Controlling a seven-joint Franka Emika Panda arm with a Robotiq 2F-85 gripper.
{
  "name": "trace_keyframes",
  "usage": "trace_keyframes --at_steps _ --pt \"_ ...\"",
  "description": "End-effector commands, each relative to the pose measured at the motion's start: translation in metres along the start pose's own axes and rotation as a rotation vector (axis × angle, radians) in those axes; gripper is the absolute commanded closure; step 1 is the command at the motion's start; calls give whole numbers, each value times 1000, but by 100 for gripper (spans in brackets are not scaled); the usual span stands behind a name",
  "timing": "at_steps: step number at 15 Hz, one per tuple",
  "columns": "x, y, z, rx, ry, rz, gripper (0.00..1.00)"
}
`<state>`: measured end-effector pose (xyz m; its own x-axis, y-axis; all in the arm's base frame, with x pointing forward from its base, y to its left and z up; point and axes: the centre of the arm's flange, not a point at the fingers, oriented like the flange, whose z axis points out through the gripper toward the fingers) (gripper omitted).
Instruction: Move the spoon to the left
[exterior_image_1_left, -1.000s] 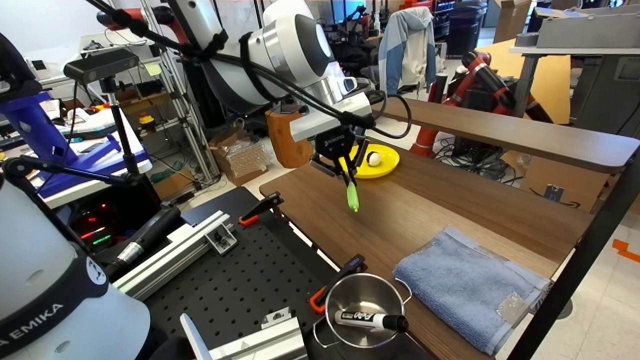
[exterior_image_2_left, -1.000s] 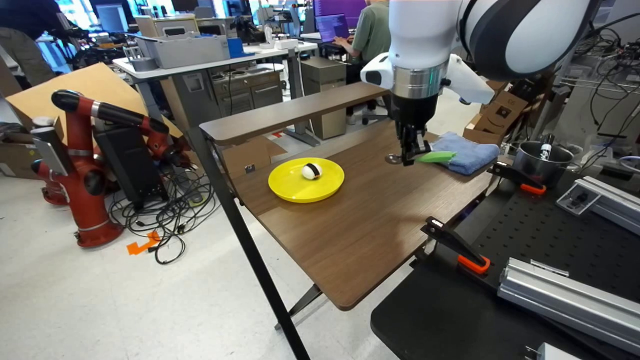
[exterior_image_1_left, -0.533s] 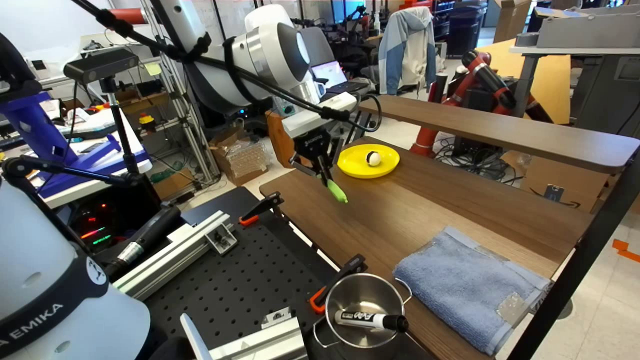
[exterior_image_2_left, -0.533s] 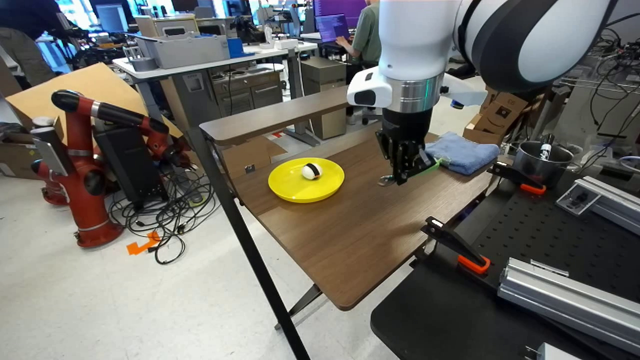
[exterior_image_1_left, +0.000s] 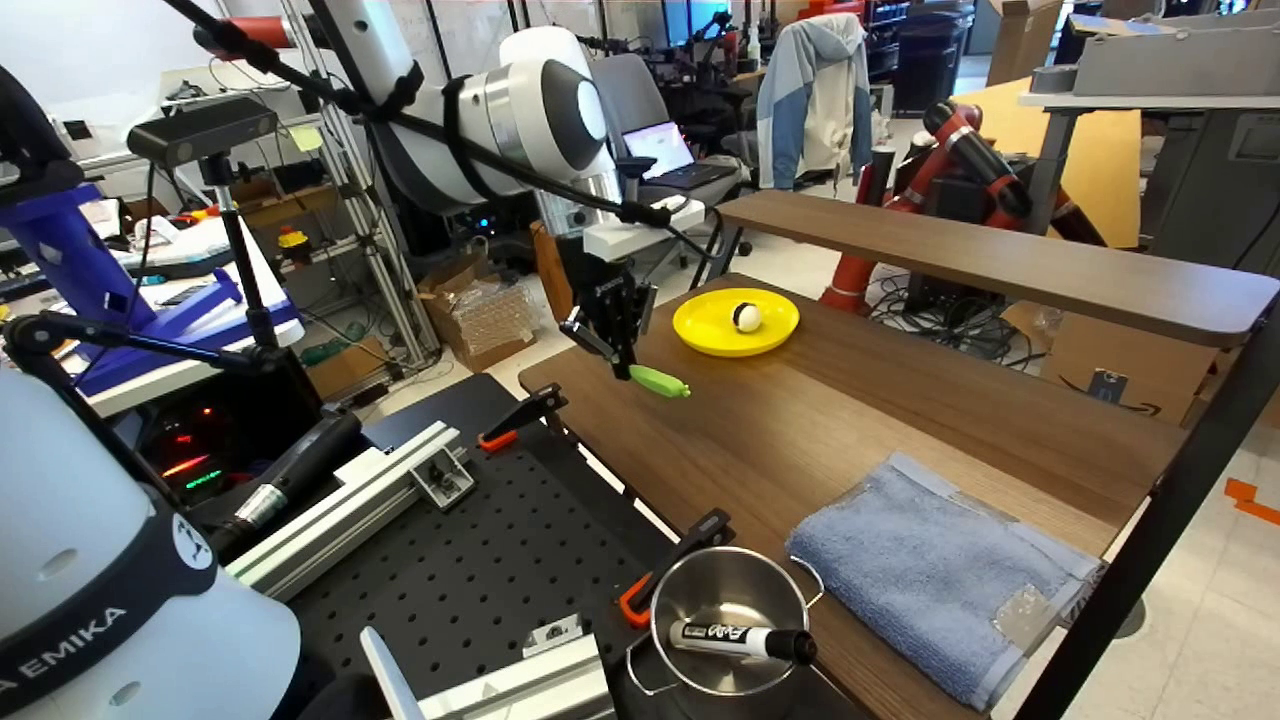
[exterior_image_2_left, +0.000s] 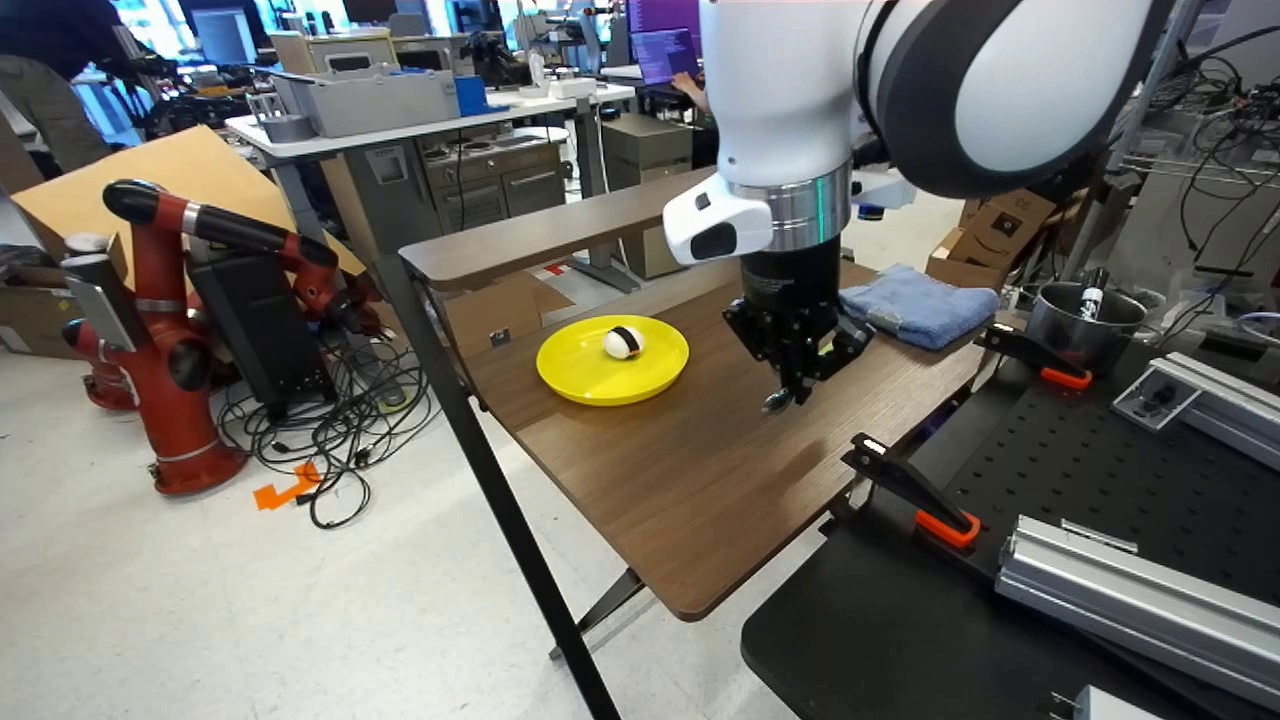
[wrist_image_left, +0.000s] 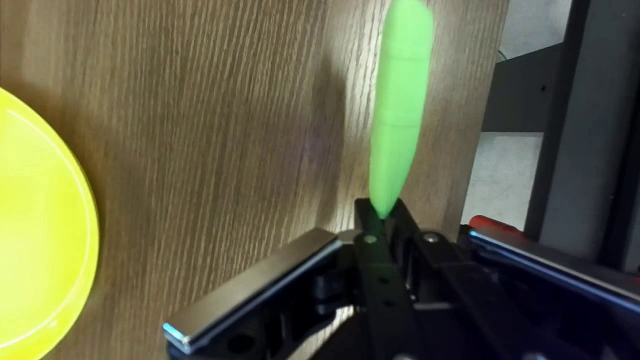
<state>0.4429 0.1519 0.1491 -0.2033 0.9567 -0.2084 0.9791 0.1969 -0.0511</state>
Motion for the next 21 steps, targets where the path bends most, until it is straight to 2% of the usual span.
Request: trace_keyframes --at_steps 1,6,20,21 --pt "4 24 -3 90 -24 -141 98" --pt "4 51 3 149 -72 -178 98" --pt "21 80 58 185 -120 -213 98" --pt "21 81 60 175 -133 -221 66"
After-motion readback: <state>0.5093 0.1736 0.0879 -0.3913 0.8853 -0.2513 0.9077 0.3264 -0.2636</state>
